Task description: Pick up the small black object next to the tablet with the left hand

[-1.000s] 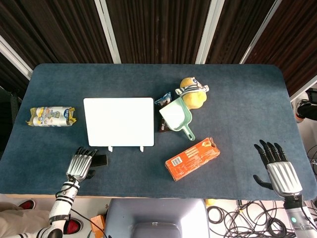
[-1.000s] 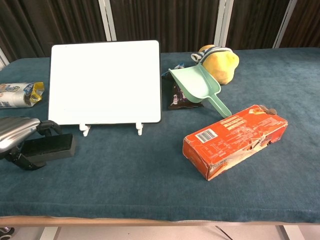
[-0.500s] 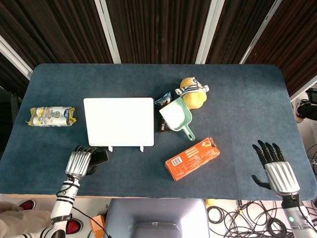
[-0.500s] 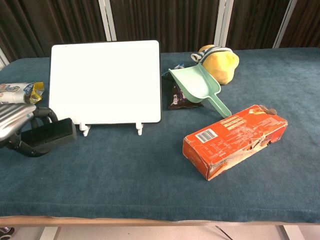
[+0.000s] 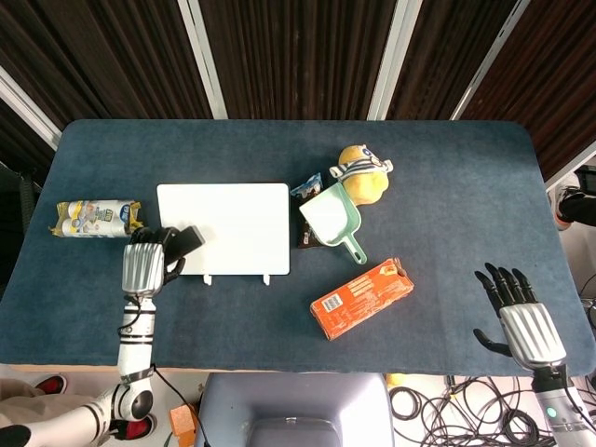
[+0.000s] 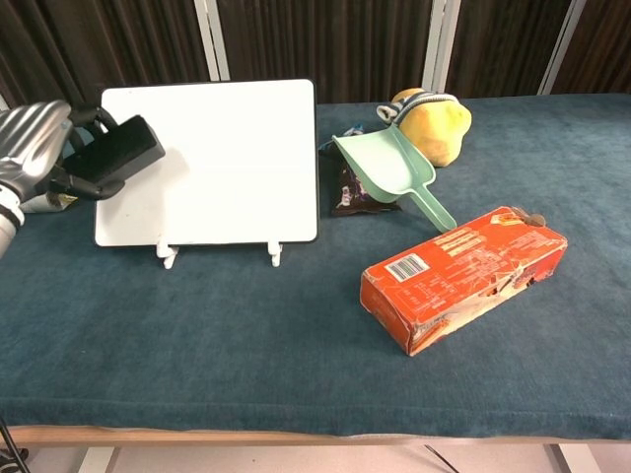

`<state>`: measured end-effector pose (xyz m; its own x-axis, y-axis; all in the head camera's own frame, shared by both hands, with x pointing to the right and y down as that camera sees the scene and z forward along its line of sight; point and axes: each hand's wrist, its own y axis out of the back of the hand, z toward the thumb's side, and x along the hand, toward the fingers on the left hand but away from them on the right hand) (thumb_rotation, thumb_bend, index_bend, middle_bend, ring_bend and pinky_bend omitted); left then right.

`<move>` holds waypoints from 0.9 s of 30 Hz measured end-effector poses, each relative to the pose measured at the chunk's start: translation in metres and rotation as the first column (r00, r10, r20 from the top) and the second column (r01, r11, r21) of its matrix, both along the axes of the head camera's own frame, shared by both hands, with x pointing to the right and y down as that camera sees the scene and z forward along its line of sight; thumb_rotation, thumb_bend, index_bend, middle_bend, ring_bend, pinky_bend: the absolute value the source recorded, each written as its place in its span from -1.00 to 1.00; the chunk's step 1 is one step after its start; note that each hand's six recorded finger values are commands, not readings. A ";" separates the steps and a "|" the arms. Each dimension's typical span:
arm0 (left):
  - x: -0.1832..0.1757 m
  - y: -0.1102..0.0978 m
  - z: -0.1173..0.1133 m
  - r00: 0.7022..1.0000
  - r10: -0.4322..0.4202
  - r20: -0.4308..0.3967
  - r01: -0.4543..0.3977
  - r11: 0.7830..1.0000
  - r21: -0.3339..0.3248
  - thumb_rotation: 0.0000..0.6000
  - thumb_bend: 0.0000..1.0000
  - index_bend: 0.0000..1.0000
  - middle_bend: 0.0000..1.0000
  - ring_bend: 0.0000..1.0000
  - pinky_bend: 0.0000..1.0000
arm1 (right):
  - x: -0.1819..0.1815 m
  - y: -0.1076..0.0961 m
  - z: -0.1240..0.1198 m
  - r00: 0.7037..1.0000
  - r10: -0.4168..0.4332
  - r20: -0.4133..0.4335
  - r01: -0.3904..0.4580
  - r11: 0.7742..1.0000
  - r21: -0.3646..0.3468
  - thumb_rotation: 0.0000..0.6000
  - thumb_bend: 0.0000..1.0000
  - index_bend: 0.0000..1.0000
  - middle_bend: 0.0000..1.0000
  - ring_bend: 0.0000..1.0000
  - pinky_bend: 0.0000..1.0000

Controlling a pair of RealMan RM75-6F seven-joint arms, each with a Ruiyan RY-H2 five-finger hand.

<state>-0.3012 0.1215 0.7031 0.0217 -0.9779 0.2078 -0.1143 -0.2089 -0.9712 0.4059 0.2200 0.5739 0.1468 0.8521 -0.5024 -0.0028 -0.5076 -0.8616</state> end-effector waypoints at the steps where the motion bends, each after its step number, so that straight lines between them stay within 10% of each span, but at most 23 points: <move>1: 0.002 -0.004 0.002 1.000 -0.002 0.008 0.002 1.000 0.013 1.00 -0.11 0.58 0.67 0.14 -0.43 | 0.001 0.000 0.000 1.000 0.002 0.001 -0.002 1.000 0.000 1.00 -0.68 -1.00 -1.00 -1.00 -1.00; 12: 0.032 -0.024 0.026 0.997 0.000 0.083 -0.007 0.996 0.086 1.00 -0.17 0.38 0.67 0.13 -0.46 | 0.007 0.000 -0.005 1.000 0.015 0.007 -0.015 1.000 -0.002 1.00 -0.68 -1.00 -1.00 -1.00 -1.00; 27: 0.040 -0.024 0.041 0.993 0.038 0.113 -0.043 0.998 0.047 1.00 -0.43 -0.79 -0.08 -0.29 -0.71 | 0.009 0.000 -0.004 1.000 0.024 0.004 -0.024 1.000 -0.005 1.00 -0.68 -1.00 -1.00 -1.00 -1.00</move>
<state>-0.2612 0.0979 0.7442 0.0408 -0.9859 0.1622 0.0032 -0.1622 -0.9867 0.4145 0.2198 0.5695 0.1281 0.8528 -0.5063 0.0132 -0.5119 -0.8589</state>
